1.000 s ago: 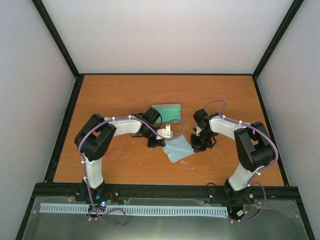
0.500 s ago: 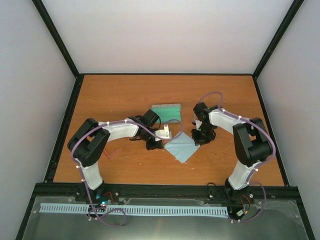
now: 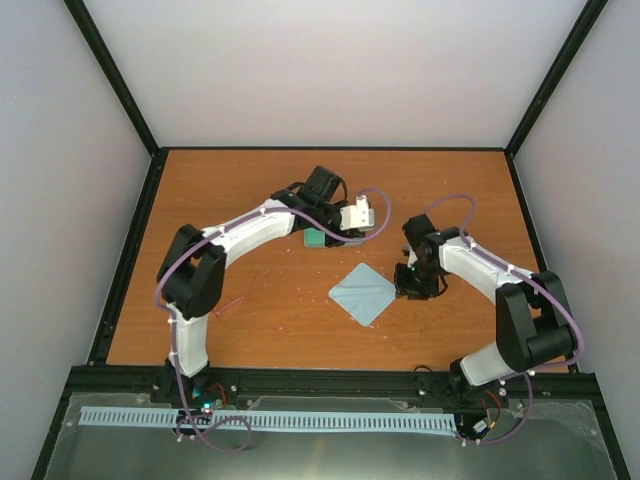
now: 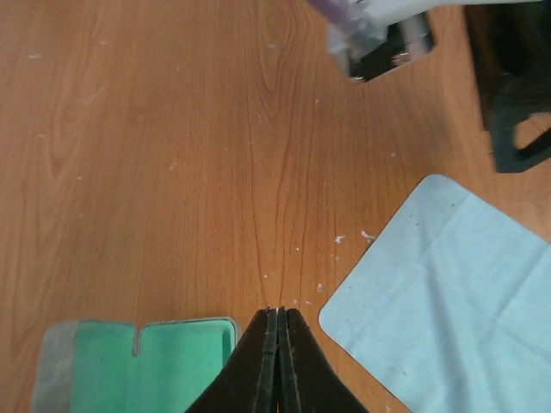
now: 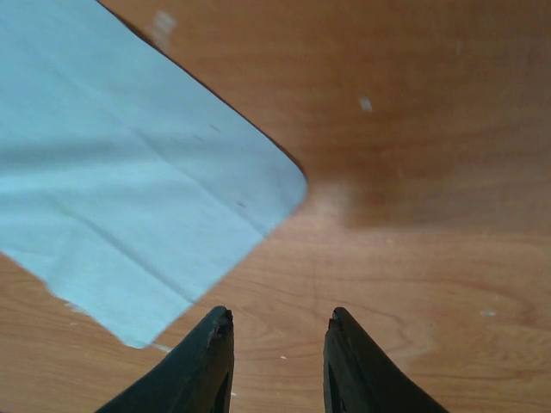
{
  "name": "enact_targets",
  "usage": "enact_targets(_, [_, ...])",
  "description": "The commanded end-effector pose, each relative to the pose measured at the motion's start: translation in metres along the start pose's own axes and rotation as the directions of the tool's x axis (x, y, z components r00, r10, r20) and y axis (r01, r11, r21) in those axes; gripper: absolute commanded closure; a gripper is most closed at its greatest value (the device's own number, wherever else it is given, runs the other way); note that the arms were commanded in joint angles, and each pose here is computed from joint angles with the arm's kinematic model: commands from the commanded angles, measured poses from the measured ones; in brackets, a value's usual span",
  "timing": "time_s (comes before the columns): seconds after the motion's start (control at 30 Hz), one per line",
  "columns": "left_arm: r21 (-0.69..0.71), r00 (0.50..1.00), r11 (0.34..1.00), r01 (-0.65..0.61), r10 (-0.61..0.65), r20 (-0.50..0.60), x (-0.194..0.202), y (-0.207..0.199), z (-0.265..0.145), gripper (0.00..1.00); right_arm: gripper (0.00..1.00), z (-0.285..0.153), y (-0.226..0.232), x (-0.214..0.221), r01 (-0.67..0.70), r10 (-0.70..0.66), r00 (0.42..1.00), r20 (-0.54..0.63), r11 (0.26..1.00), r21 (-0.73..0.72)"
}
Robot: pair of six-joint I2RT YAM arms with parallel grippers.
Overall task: Organize the sunglasses
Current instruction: Fold the glasses cleaning cloth at the center of the board.
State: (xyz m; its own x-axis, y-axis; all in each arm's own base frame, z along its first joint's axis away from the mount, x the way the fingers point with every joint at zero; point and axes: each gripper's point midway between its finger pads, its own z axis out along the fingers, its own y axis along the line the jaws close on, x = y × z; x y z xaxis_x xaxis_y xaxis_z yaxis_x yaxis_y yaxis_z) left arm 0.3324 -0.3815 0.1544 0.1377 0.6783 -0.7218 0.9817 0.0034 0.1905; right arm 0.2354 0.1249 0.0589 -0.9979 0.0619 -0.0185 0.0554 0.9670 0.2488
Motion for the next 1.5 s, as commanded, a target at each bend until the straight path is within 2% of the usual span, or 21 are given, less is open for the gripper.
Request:
enact_targets(0.0, [0.110, 0.999, 0.994, -0.027, 0.031, -0.033, 0.017, -0.005, 0.021, 0.96, 0.70, 0.014, -0.002, 0.002, -0.147, 0.147, 0.989, -0.005, 0.989, -0.019])
enact_targets(0.43, [0.105, 0.999, 0.994, 0.019, -0.016, -0.028, 0.029, 0.002, 0.015, 0.96, 0.69, 0.037, -0.008, -0.010, -0.212, 0.213, 0.976, -0.034, 0.976, 0.045])
enact_targets(0.7, [0.103, 0.999, 0.994, 0.038, -0.036, -0.020, 0.032, 0.004, 0.013, 0.96, 0.72, 0.042, -0.013, -0.014, -0.247, 0.249, 0.968, -0.021, 0.966, 0.072])
enact_targets(0.83, [0.099, 0.999, 0.994, 0.044, -0.042, -0.015, 0.033, 0.006, 0.012, 0.96, 0.77, 0.043, -0.014, -0.018, -0.263, 0.264, 0.965, -0.005, 0.962, 0.075])
enact_targets(1.17, [0.104, 0.999, 0.993, 0.048, -0.047, -0.016, 0.037, 0.004, 0.013, 0.96, 0.78, 0.054, -0.009, -0.017, -0.268, 0.271, 0.962, -0.028, 0.961, 0.069])
enact_targets(1.47, [0.109, 0.998, 0.993, 0.054, -0.051, -0.022, 0.044, 0.000, 0.016, 0.96, 0.95, 0.063, -0.009, -0.013, -0.260, 0.266, 0.962, -0.056, 0.961, 0.089])
